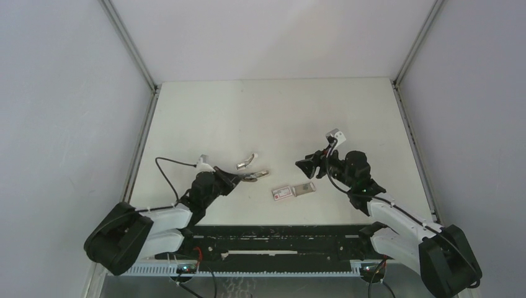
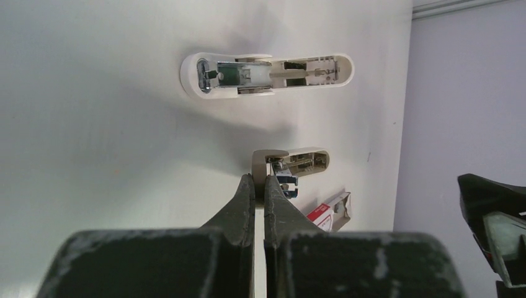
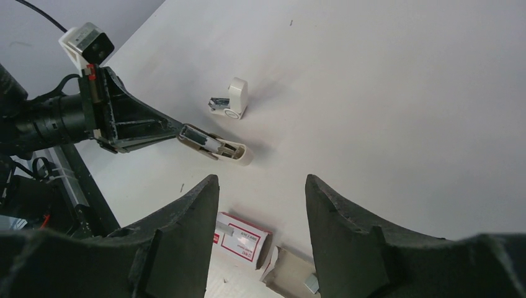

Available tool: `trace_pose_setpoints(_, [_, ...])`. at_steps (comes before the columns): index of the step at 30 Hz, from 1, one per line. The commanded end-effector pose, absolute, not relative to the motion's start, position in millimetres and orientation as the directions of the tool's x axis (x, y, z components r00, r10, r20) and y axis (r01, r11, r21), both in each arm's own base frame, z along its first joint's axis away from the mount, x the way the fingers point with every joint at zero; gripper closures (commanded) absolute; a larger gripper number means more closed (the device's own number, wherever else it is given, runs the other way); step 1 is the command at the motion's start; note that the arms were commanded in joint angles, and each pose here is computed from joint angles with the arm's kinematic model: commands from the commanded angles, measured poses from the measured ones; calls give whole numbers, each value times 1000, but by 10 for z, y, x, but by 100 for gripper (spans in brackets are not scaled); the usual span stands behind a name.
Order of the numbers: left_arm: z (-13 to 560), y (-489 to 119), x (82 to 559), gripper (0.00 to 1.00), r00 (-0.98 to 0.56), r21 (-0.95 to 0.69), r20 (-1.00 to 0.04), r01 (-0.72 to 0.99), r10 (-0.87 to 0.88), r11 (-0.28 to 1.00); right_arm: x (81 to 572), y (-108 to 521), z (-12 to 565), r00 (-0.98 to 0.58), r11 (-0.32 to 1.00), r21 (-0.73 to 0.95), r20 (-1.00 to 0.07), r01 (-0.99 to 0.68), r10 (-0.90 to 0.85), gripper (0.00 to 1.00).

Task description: Load the staples into the stapler

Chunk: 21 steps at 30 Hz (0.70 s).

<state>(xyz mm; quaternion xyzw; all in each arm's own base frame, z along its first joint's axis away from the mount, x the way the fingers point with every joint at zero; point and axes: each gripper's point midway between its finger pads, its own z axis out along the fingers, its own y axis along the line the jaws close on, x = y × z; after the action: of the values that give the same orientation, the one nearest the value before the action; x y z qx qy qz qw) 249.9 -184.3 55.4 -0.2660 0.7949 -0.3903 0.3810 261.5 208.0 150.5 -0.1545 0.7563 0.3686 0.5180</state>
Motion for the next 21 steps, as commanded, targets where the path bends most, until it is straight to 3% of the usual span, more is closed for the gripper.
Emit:
trace_pose_setpoints(1, [835, -1991, 2744, 100, -526, -857, -416, -48, -742, 514, 2617, 2076, 1646, -389, 668, 405, -903, -624, 184, 47])
trace_pose_setpoints(9, [500, -2011, 2692, 99, -572, -836, -393, -104, -720, 540, 2649, 1986, 1639, -384, 701, 401, -903, -590, 193, 47])
trace_pose_setpoints(15, [304, -1934, 2623, 80, -583, -804, -400, -148, -707, 577, 2659, 1977, 1633, -396, 701, 418, -895, -578, 207, 47])
trace_pose_setpoints(21, [242, -1894, 2618, 67, -583, -782, -415, -165, -699, 601, 2684, 1947, 1625, -413, 703, 444, -881, -556, 231, 47])
